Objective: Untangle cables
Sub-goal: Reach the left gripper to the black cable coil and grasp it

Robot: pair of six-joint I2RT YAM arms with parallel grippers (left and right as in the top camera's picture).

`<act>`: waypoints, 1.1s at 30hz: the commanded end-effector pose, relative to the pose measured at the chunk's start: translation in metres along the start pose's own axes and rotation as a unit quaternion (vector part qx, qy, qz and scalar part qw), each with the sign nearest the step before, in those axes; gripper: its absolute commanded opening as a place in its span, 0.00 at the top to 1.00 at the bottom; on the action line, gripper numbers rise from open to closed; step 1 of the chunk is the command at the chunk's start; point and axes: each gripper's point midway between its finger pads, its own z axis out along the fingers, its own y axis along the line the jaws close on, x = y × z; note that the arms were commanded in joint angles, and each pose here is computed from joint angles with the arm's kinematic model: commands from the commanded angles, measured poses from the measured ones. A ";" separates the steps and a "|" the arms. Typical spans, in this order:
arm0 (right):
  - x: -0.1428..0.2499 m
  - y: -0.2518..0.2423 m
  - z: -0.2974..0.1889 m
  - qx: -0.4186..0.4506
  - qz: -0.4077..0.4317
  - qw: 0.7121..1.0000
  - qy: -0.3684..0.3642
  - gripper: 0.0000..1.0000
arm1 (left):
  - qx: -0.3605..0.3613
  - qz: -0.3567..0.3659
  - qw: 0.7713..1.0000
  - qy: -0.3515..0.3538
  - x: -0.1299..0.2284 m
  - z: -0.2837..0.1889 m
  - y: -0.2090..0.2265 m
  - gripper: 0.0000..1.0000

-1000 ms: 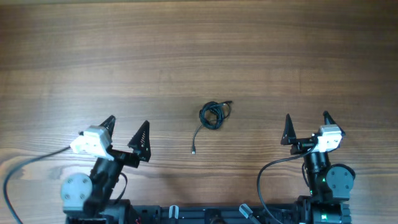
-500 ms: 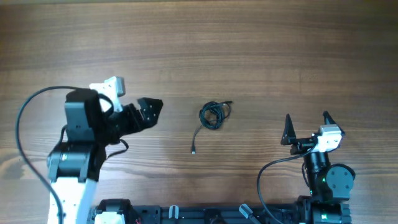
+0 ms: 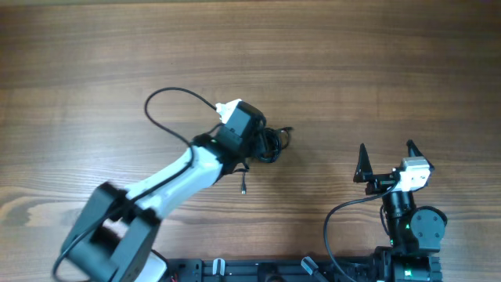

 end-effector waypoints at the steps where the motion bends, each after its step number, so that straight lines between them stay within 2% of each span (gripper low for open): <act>1: -0.001 0.000 0.000 0.001 -0.001 1.000 -0.002 0.00 | -0.021 -0.029 0.999 -0.004 0.006 0.019 0.003 0.54; 3: -0.001 0.000 0.000 0.001 -0.001 1.000 -0.002 0.00 | -0.022 -0.035 0.999 -0.003 0.006 0.019 0.004 0.76; 4: -0.001 0.000 0.000 0.001 -0.001 1.000 -0.002 0.00 | -0.022 -0.035 0.999 -0.004 0.006 0.019 0.004 0.96; 8: -0.001 0.000 0.000 0.001 -0.001 1.000 -0.002 0.00 | -0.007 0.017 1.000 -0.017 -0.003 0.004 -0.004 0.96; 12: -0.001 0.000 0.000 0.001 -0.001 1.000 -0.002 0.00 | 0.030 0.042 0.997 -0.049 -0.020 -0.034 -0.021 0.96; 17: -0.001 0.000 0.000 0.003 -0.004 1.000 -0.003 0.00 | 0.076 0.045 0.992 -0.088 -0.035 -0.079 -0.039 0.96; 19: -0.004 -0.016 -0.001 0.048 -0.084 0.995 -0.005 0.00 | 0.077 0.045 0.992 -0.088 -0.034 -0.084 -0.038 0.96; 22: -0.009 0.012 -0.001 -0.033 -0.019 0.999 -0.020 0.00 | 0.085 0.047 0.993 -0.074 -0.029 -0.084 -0.040 0.96; 23: -0.011 0.030 -0.003 -0.089 0.066 0.994 -0.018 0.00 | 0.088 0.048 0.992 -0.071 -0.028 -0.084 -0.041 0.96; 24: -0.015 0.035 -0.004 -0.105 0.134 0.985 -0.018 0.00 | 0.088 0.048 0.992 -0.071 -0.028 -0.084 -0.041 0.96; 25: -0.021 0.036 -0.005 -0.112 0.305 0.946 -0.009 0.00 | 0.088 0.048 0.992 -0.071 -0.028 -0.084 -0.041 0.96; 26: -0.021 0.036 -0.005 -0.112 0.412 0.904 0.003 0.00 | 0.090 0.048 0.992 -0.069 -0.027 -0.084 -0.042 0.96; 27: -0.021 0.034 -0.004 -0.106 0.549 0.829 0.019 0.00 | 0.094 0.049 0.992 -0.063 -0.025 -0.084 -0.043 0.96; 28: -0.018 0.035 -0.004 -0.102 0.640 0.761 0.036 0.00 | 0.098 0.050 0.992 -0.060 -0.024 -0.084 -0.044 0.96; 29: -0.013 0.035 -0.004 -0.089 0.734 0.670 0.057 0.00 | 0.102 0.050 0.992 -0.055 -0.022 -0.084 -0.046 0.96; 30: -0.010 0.036 -0.004 -0.078 0.797 0.595 0.070 0.00 | 0.103 0.050 0.992 -0.054 -0.022 -0.084 -0.046 0.96; 31: -0.016 0.034 -0.004 -0.086 0.790 0.605 0.058 0.00 | 0.102 0.051 0.992 -0.053 -0.021 -0.084 -0.046 0.96; 32: -0.028 0.031 -0.004 -0.102 0.750 0.653 0.029 0.00 | 0.102 0.051 0.992 -0.052 -0.021 -0.084 -0.046 0.96; 33: -0.045 0.030 -0.007 -0.126 0.681 0.721 -0.007 0.00 | 0.104 0.052 0.992 -0.051 -0.020 -0.084 -0.046 0.96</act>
